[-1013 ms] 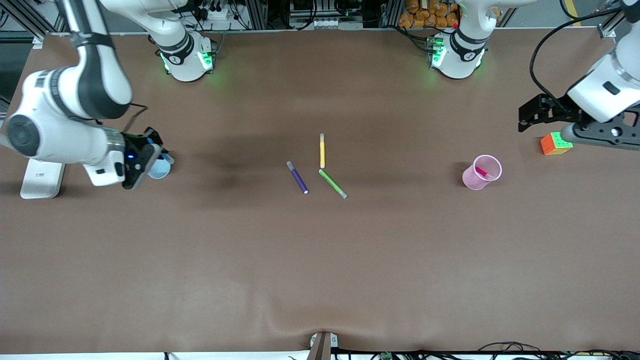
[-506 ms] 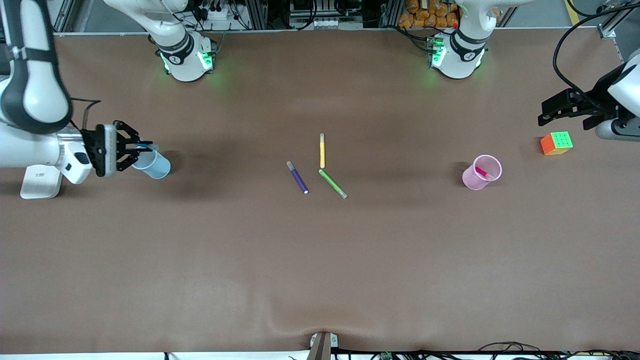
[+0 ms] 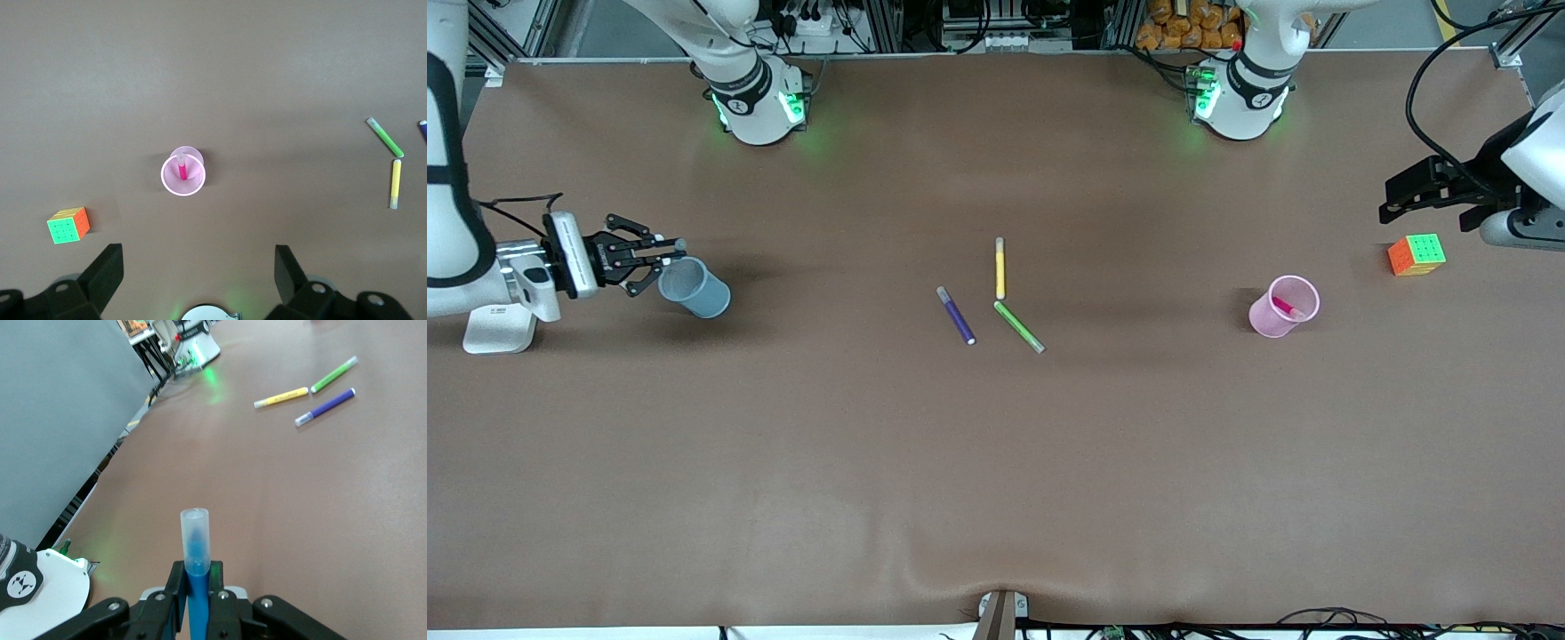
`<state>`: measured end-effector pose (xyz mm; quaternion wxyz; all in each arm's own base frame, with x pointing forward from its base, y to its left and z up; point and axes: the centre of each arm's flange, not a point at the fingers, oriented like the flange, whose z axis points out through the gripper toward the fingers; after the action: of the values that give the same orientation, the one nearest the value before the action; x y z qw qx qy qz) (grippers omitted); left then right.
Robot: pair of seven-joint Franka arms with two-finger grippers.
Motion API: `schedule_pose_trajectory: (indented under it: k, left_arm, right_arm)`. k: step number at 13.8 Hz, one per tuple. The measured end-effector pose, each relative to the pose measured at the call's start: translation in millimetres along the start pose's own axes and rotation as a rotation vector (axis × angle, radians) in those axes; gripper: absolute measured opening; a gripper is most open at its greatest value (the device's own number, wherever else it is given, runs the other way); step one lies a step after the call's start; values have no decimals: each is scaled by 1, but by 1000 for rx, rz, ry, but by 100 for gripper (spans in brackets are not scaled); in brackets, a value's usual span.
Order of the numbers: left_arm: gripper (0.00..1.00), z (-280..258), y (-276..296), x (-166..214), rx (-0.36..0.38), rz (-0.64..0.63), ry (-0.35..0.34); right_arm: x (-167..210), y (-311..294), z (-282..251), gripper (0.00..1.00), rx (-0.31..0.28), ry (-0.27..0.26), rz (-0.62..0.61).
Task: Place pink and blue markers in matching cups
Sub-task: 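Move the blue marker over the blue cup with the right gripper, then open the right gripper to drop the blue marker into the blue cup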
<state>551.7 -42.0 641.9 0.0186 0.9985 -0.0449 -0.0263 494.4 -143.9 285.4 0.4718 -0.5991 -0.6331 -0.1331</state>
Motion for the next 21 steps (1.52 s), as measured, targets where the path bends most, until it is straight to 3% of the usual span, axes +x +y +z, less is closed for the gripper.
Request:
schedule_pose_trajectory:
  k: [6, 11, 13, 19, 21]
  left_arm:
    - [100, 0, 2, 1, 0, 4, 4]
    - [100, 0, 0, 0, 0, 0, 4]
    - [100, 1, 0, -3, 1, -1, 9]
    - [100, 1, -4, -13, 5, -11, 30]
    - [100, 1, -1, -13, 5, -7, 35]
  right_arm:
    - [-41, 17, 15, 17, 12, 76, -77]
    - [-46, 26, 8, 17, -5, 65, -95]
    - [-43, 28, 2, 32, -14, 56, -102]
    - [-10, 37, -30, 100, -52, 1, -13]
    - [12, 40, -39, 100, -64, -30, 25]
